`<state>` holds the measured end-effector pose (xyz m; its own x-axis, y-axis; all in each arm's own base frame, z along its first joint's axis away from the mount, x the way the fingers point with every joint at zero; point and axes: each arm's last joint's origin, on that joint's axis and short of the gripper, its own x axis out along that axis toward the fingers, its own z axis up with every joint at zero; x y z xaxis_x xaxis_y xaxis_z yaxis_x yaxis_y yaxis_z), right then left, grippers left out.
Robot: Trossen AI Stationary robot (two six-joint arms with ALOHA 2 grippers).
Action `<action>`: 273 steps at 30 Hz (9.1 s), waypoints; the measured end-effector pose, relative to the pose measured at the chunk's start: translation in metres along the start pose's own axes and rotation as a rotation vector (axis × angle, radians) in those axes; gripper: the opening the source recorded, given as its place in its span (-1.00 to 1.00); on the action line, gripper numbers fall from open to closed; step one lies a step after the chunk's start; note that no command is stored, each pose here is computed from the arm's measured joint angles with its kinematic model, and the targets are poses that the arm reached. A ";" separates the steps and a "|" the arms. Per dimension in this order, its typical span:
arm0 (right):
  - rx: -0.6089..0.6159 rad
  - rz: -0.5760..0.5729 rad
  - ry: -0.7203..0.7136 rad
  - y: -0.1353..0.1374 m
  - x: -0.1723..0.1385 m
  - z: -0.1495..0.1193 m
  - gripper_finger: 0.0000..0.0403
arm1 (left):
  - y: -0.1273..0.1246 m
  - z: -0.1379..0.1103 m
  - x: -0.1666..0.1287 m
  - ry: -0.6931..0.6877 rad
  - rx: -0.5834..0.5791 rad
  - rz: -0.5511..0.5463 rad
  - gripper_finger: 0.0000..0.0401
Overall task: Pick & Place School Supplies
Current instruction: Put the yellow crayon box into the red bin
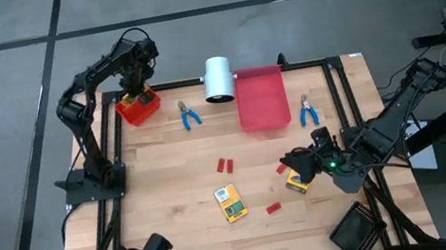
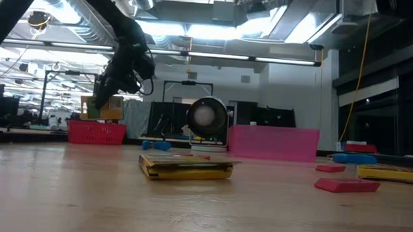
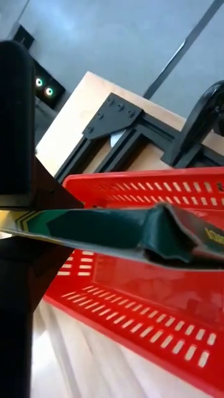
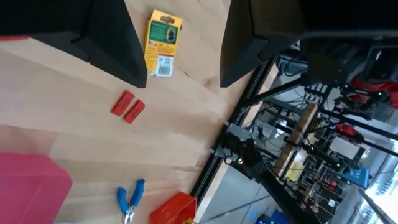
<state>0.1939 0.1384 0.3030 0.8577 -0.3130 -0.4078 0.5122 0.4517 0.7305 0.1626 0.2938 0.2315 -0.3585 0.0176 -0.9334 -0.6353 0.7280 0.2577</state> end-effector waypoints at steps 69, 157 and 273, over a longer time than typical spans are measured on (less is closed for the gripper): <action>-0.226 0.322 0.550 -0.005 0.058 -0.031 0.03 | -0.280 -0.234 -0.024 -0.931 -0.254 -1.303 -0.65; -1.769 0.170 0.268 -0.053 0.185 -0.169 -0.98 | -0.409 -0.268 -0.038 -0.824 0.288 -0.601 -0.82; -0.962 0.070 -0.322 0.092 -0.014 0.007 -0.52 | -0.032 -0.036 -0.010 -0.205 0.100 -0.070 -0.91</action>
<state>0.2283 0.1789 0.3795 0.9070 -0.4063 -0.1105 0.4018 0.9137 -0.0612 0.1616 0.2460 0.2418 -0.1631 0.0965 -0.9819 -0.5789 0.7965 0.1744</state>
